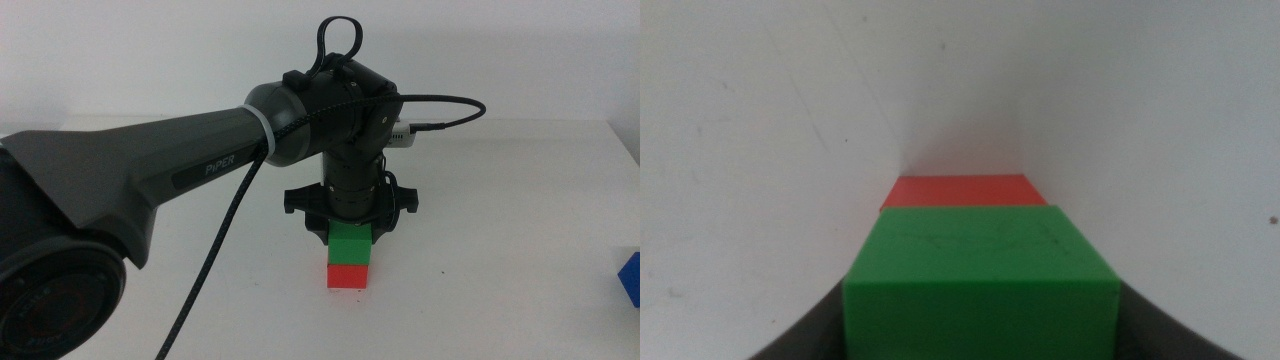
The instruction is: Stack red cubes first, then green, then blue cubes in a specific spot.
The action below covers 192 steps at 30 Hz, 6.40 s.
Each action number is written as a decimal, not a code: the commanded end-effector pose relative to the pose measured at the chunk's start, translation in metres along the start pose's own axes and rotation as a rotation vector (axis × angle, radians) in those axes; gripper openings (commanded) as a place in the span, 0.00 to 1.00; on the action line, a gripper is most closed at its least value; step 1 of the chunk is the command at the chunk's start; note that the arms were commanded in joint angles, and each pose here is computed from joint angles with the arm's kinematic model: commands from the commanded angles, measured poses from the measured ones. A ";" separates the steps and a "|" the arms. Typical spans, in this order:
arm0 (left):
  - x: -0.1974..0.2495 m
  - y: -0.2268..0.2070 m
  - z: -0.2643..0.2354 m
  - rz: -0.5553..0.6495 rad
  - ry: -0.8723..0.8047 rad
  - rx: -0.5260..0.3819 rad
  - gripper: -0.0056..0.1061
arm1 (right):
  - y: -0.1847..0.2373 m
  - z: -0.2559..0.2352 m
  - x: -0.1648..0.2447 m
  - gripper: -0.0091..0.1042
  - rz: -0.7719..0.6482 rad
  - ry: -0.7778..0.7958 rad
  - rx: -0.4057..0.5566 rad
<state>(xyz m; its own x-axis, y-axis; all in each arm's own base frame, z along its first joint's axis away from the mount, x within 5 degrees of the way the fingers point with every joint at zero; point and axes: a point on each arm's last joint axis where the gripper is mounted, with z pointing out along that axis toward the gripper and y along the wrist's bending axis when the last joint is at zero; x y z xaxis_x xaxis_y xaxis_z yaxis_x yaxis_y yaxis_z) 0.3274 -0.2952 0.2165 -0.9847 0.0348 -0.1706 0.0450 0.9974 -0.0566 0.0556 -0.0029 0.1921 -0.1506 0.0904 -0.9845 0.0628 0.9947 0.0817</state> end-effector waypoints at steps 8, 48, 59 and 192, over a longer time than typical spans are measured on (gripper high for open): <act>-0.005 0.001 0.000 -0.002 -0.040 -0.015 0.68 | 0.000 0.000 0.000 0.83 -0.009 -0.012 0.002; 0.183 0.178 -0.232 0.400 -0.655 0.407 0.89 | 0.000 0.000 -0.003 0.83 -0.009 -0.048 -0.001; 0.182 0.178 -0.233 0.401 -0.674 0.405 0.89 | 0.004 0.000 -0.111 0.83 0.033 0.213 0.075; 0.175 0.177 -0.239 0.402 -0.772 0.411 0.89 | 0.087 0.114 -0.192 0.90 -0.019 0.552 -0.154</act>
<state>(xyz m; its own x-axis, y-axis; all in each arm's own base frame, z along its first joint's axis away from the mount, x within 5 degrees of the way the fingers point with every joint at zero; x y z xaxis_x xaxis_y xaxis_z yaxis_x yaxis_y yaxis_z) 0.1230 -0.0981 0.4071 -0.5243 0.1866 -0.8309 0.5532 0.8164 -0.1657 0.2123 0.0741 0.3781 -0.6807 0.0732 -0.7289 -0.0388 0.9900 0.1357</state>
